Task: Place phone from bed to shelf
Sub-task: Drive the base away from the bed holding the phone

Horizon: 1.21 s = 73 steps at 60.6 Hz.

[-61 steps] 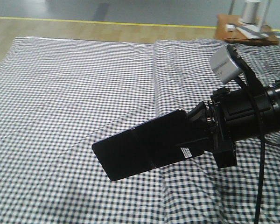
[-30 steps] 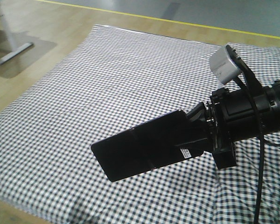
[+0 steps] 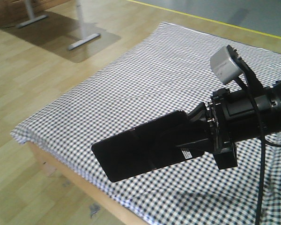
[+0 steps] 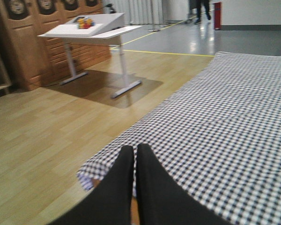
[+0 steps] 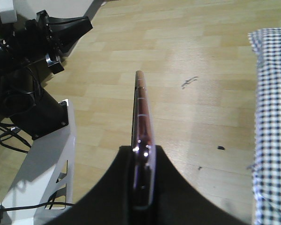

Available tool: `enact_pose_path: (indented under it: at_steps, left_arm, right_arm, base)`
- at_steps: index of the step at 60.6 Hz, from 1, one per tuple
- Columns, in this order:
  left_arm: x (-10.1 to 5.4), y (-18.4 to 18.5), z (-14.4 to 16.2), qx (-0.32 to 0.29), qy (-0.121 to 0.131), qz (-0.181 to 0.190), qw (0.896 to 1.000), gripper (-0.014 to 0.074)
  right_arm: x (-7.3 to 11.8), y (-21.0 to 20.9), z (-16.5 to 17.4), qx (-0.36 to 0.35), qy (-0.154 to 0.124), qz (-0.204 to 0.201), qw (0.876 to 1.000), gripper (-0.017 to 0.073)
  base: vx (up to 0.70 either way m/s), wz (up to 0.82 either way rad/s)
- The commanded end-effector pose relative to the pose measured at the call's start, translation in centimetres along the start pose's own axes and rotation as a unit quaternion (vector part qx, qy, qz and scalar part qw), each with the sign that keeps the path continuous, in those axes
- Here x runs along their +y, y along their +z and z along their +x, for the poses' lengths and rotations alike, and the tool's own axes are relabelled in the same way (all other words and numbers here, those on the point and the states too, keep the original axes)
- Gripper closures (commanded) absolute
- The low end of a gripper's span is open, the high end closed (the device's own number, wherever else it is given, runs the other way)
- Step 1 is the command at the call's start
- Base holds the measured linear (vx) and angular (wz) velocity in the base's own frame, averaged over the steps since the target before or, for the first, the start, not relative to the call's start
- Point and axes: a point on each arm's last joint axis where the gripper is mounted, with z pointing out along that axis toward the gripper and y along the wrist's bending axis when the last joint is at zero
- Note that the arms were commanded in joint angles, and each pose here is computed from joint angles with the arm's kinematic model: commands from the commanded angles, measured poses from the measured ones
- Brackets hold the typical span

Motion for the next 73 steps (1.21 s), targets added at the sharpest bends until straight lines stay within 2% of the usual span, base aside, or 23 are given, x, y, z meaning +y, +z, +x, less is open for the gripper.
enact_pose_path:
  at_steps: [1, 73]
  left_arm:
    - [0.19, -0.3, -1.46, -0.053, -0.007, -0.007, 0.999, 0.0592]
    - [0.19, -0.3, -1.46, -0.053, -0.007, -0.007, 0.999, 0.0592]
  right_arm:
    - [1.8, -0.96, -1.27, -0.036, -0.011, -0.04, 0.998, 0.0562]
    - [1.8, -0.96, -1.27, -0.036, -0.011, -0.04, 0.998, 0.0562]
  base:
    - [-0.13, 0.51]
    - [-0.12, 0.65]
